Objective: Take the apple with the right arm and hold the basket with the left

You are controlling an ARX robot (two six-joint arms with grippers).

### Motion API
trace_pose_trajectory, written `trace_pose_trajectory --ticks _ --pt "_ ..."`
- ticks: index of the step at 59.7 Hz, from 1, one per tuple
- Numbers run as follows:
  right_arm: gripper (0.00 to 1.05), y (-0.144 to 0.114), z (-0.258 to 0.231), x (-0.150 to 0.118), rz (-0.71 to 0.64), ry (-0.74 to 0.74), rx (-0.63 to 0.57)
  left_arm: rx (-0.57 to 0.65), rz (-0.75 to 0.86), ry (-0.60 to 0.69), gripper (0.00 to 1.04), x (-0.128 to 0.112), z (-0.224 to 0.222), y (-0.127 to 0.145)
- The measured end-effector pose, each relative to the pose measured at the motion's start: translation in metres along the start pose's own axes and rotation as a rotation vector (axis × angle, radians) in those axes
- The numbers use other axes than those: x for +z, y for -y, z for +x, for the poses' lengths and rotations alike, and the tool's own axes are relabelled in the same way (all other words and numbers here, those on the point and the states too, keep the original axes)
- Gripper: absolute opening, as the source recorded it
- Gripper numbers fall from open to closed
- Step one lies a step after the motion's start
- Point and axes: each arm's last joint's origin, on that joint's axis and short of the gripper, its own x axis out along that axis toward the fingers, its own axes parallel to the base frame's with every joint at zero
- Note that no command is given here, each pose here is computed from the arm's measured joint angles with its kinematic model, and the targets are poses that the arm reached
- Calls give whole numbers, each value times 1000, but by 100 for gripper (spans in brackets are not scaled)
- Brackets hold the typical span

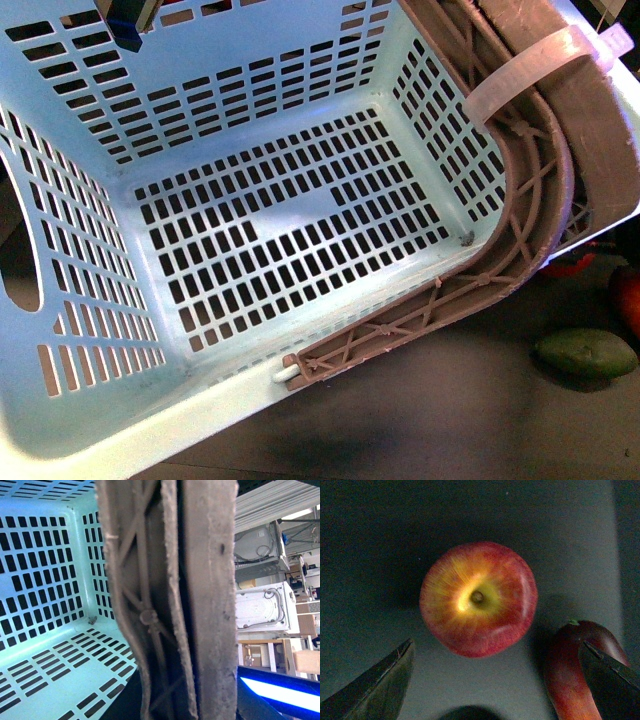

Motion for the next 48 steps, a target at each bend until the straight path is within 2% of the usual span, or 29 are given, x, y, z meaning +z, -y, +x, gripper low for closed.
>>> trace_pose_trajectory --ticks 13,36,42,48 --pt "96 -8 29 28 -52 12 17 -1 0 0 17 0 0 0" --pt "96 -11 52 18 -70 -46 11 -1 0 0 17 0 0 0" --pt "81 -10 53 15 -63 -40 2 0 0 1 17 0 0 0" --pt "80 -8 50 11 -55 -31 -1 0 0 0 17 0 0 0"
